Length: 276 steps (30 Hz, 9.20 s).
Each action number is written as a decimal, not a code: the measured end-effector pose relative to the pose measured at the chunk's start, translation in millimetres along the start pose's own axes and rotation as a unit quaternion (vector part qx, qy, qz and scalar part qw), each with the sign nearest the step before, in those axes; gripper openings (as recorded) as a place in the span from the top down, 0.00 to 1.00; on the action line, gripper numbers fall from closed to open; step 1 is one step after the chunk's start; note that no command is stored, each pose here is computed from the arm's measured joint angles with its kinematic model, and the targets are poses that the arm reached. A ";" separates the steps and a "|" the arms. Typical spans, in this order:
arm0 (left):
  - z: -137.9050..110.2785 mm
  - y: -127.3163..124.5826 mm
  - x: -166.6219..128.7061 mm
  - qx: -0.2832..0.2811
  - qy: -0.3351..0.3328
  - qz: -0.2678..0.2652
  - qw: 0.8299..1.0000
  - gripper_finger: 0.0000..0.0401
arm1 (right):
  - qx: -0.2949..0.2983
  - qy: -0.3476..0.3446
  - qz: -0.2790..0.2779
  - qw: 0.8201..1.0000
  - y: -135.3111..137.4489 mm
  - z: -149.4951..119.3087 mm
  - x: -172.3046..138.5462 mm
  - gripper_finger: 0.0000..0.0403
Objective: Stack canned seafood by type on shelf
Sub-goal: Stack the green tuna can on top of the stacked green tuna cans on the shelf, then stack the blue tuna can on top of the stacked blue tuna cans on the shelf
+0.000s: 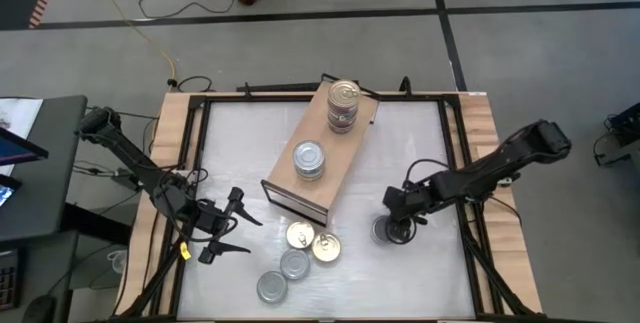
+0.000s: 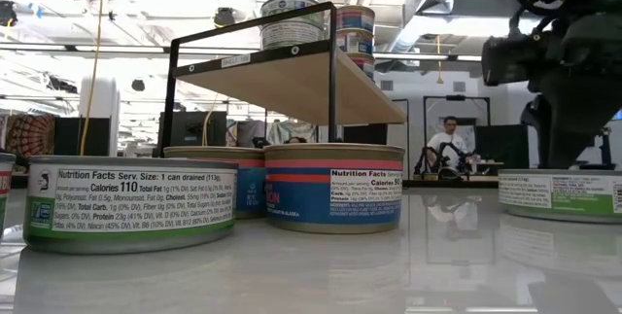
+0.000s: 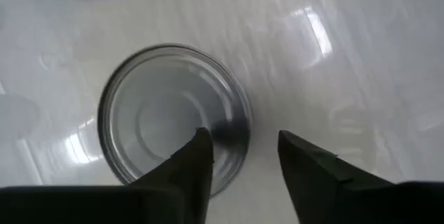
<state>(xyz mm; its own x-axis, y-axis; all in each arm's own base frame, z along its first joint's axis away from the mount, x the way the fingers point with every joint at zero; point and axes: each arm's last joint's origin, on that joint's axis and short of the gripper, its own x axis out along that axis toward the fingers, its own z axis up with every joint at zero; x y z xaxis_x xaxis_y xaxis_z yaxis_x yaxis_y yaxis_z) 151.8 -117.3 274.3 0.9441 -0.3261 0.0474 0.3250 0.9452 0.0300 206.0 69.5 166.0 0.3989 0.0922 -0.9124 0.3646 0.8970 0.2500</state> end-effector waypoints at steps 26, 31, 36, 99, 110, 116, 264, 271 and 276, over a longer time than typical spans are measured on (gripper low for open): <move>0.8 -0.1 -0.1 -0.006 -0.004 -0.002 1.000 0.28 | 0.059 0.036 -0.158 0.985 -48.6 5.1 -10.1 0.92; 0.8 -0.1 -0.1 -0.007 -0.004 -0.002 1.000 0.28 | 0.026 -0.024 -0.128 0.991 -42.5 13.6 -46.3 0.86; 0.6 1.0 -0.1 -0.007 -0.002 0.017 1.000 0.28 | -0.007 -0.063 -0.063 0.996 -18.4 12.8 -73.8 0.66; 11.8 13.3 -1.4 -0.035 -0.053 0.169 0.984 0.28 | -0.301 -0.212 -0.371 0.852 115.8 40.5 -109.3 0.56; 12.8 75.5 -5.3 -0.148 -0.056 0.093 0.983 0.28 | -0.445 -0.261 -0.480 0.710 131.8 117.0 -123.8 0.60; 20.0 89.6 -16.8 -0.172 -0.069 0.023 0.982 0.28 | -0.468 -0.276 -0.485 0.685 128.9 144.2 -132.1 0.52; 30.3 -18.8 19.9 -0.049 0.120 0.027 0.991 0.28 | 0.106 -0.072 -0.041 0.991 110.0 69.5 71.6 0.93; 33.2 -17.3 17.0 -0.060 0.114 0.028 0.991 0.28 | 0.102 -0.020 -0.197 0.975 79.5 51.4 40.2 0.92; 35.9 -16.0 15.0 -0.066 0.107 0.030 0.992 0.28 | 0.100 -0.042 -0.277 0.955 57.2 48.9 -18.0 0.78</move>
<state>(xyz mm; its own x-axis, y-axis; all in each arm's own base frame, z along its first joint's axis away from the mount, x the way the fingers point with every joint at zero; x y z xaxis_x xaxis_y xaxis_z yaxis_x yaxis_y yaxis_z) 158.8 -137.8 310.4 0.9476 -0.2720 -0.1677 0.2583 0.9610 -0.0991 260.9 98.0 212.6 0.1612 -0.4156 -0.8952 0.6898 0.6961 -0.1990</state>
